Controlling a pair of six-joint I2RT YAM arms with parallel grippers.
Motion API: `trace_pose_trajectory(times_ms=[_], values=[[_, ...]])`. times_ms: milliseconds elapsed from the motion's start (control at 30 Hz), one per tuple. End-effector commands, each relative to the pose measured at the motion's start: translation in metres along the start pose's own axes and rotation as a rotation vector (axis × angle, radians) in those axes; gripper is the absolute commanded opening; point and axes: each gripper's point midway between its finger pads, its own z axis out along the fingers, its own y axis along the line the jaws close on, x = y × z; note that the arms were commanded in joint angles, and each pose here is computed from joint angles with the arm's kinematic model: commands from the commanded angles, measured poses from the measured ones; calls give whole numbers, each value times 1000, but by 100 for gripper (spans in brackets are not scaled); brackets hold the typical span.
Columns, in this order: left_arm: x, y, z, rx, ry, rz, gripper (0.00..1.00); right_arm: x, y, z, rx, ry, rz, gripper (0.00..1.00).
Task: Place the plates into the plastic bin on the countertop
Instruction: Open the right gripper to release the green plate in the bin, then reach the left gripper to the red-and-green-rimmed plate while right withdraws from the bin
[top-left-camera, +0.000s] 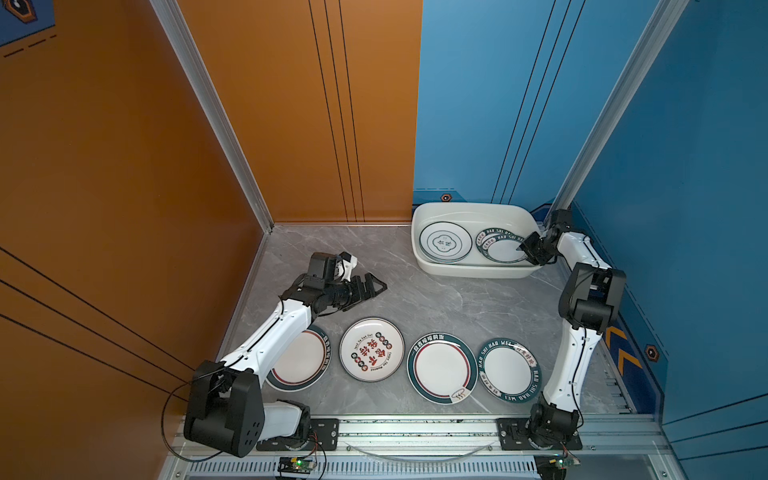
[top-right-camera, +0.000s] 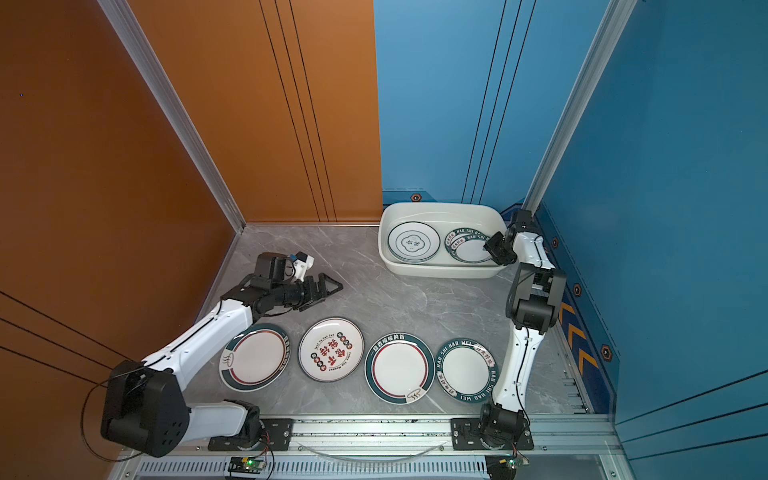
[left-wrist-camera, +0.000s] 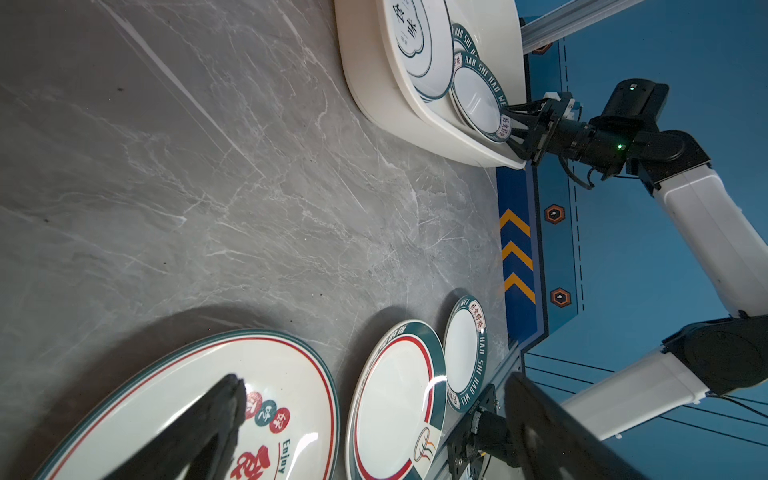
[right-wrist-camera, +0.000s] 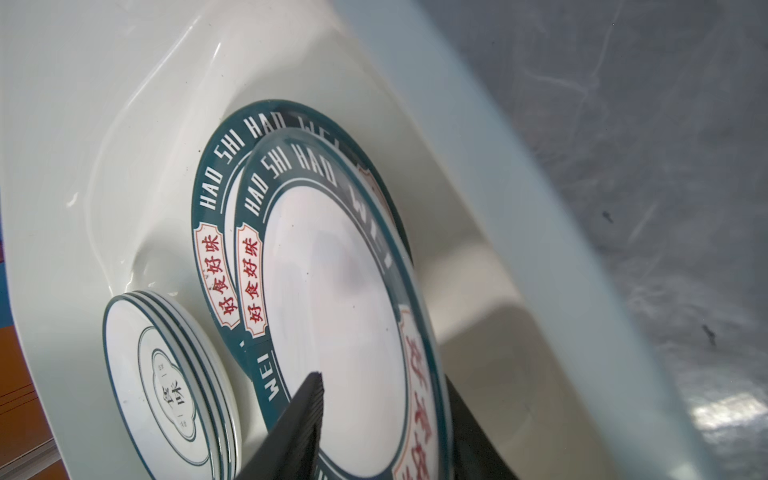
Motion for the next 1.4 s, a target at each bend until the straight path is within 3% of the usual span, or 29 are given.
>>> trace_pose_trajectory(times_ms=[0, 600, 833, 967, 1067, 1233, 1367], values=[[1, -8, 1, 13, 25, 40, 99, 5, -10, 5, 76, 19, -26, 45], [16, -17, 7, -1, 99, 119, 99, 8, -7, 13, 193, 17, -118, 46], [30, -39, 17, 14, 178, 215, 99, -2, 3, -15, 209, -52, -162, 46], [50, -52, 31, 33, 276, 290, 99, -11, 27, -53, 154, -119, -194, 46], [69, -60, 44, 45, 359, 346, 98, -6, 53, -78, 40, -129, -217, 47], [95, -62, 66, 51, 476, 437, 98, 26, 88, -101, -147, -66, -273, 49], [110, -52, 84, 17, 565, 502, 96, 61, 94, -108, -183, -11, -335, 49]])
